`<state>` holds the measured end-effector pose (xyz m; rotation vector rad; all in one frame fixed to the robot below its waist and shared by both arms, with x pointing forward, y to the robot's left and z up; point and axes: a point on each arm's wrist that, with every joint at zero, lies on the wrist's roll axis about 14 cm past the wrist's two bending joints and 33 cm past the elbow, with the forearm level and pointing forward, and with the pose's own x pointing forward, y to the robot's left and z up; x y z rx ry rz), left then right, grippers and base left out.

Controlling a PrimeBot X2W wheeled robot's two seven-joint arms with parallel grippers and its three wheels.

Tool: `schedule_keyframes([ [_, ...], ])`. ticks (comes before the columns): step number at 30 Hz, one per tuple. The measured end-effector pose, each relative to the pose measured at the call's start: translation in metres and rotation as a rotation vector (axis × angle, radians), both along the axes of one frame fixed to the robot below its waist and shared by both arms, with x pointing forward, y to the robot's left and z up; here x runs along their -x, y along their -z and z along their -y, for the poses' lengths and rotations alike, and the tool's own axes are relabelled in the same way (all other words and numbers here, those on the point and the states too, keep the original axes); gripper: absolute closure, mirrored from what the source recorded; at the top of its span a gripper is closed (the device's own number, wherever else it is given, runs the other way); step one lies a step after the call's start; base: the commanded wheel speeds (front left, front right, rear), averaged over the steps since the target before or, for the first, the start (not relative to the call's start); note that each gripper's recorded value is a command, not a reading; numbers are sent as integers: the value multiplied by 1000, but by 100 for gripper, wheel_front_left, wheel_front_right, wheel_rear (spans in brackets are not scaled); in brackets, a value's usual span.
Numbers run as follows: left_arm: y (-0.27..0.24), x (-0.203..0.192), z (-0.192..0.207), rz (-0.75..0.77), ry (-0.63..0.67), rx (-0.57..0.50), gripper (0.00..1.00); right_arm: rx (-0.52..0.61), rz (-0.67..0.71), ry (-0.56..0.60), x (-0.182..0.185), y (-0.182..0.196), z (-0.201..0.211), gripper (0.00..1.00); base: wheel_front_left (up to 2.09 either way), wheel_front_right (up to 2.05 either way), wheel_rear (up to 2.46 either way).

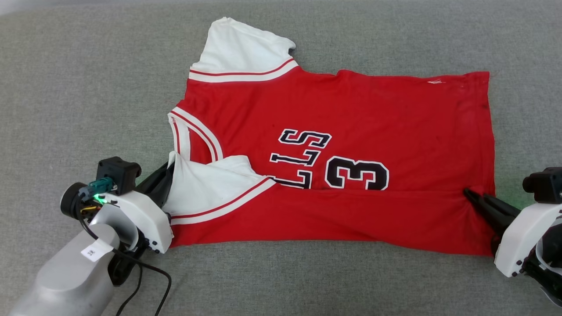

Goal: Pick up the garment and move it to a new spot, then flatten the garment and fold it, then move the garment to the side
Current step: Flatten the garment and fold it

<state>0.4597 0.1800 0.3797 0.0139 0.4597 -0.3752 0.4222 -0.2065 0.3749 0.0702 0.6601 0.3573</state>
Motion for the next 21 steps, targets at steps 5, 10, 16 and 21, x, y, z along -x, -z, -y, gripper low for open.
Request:
schedule_keyframes([
  [5, 5, 2, -2, -8, -21, 14, 96, -5, 19, 10, -3, -1, 0, 87, 0, 0, 0],
  [10, -6, 1, -9, 29, -42, 2, 0, -8, 66, 22, -5, -13, 3, 0, 0, 0, 0],
  [16, -49, -10, -25, 145, -61, -19, 0, -16, 143, 16, -6, -37, 1, 0, 0, 0, 0],
  [21, -90, -16, -34, 229, -59, -34, 0, -21, 178, 2, -2, -50, -4, 0, 0, 0, 0],
])
